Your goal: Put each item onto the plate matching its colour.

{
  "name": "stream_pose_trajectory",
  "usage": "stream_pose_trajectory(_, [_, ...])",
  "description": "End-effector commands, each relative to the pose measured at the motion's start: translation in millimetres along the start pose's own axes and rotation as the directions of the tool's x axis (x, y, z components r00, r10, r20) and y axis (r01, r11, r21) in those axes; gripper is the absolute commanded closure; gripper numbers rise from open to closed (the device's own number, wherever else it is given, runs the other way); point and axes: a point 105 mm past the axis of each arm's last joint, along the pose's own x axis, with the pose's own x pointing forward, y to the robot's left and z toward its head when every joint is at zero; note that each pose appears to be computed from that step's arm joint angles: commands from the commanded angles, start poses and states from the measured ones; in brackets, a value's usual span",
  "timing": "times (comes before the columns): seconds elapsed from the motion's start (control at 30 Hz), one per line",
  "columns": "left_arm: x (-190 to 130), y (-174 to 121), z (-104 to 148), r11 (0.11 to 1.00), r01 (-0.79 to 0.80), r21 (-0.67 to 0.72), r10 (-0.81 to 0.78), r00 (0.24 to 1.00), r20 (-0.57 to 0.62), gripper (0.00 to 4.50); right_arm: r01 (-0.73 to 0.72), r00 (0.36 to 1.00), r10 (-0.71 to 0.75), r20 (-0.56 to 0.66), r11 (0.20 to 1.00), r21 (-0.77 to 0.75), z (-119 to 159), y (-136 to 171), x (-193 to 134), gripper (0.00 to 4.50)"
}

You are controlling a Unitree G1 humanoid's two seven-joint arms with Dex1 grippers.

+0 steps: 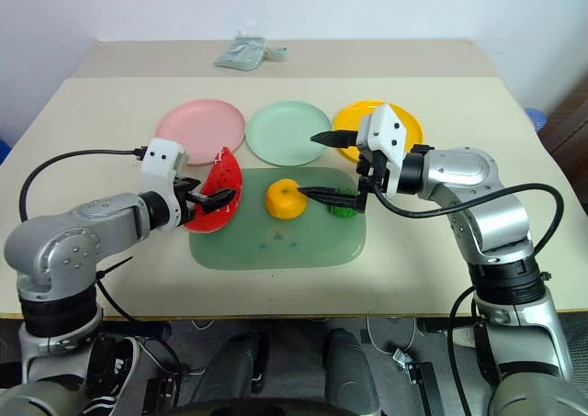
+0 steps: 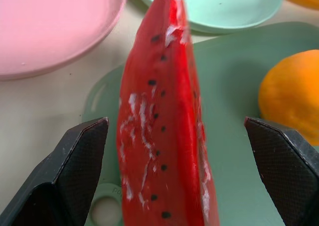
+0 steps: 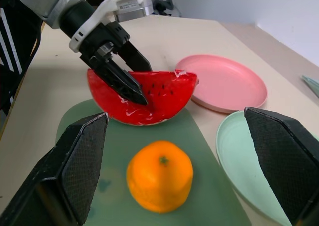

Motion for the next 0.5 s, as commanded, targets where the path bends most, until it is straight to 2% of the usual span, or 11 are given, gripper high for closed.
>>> stream_pose_trajectory(0.03, [1,-2,5,1.000,-0.014,0.019,0.013,1.000,0.027,0.26,0.029,0.999,-0.027,0.025,0.998,-0.063,11,-2,-5,0.00])
stream_pose_trajectory(0.07, [1,-3,5,1.000,-0.006,0.021,0.006,1.000,0.026,0.54,0.031,0.999,-0.029,0.025,0.997,-0.064,11,-2,-4,0.00])
stream_pose_trajectory(0.17, [2,-4,6,1.000,0.003,0.017,-0.004,0.999,0.033,1.77,0.033,0.999,-0.031,0.024,0.997,-0.067,9,-1,-3,0.00])
stream_pose_trajectory(0.23, [1,-4,6,1.000,0.008,0.013,-0.008,0.999,0.035,2.91,0.037,0.999,-0.035,0.025,0.997,-0.069,8,-1,-3,0.00])
stream_pose_trajectory(0.33, [0,-3,8,1.000,0.006,0.026,-0.007,0.999,0.042,4.21,0.048,0.999,-0.047,0.020,0.996,-0.077,6,-2,-3,0.00])
stream_pose_trajectory(0.5, [1,4,28,0.993,-0.041,0.109,0.027,0.991,0.128,4.29,0.058,0.998,-0.056,0.022,0.995,-0.082,4,-3,-3,0.00])
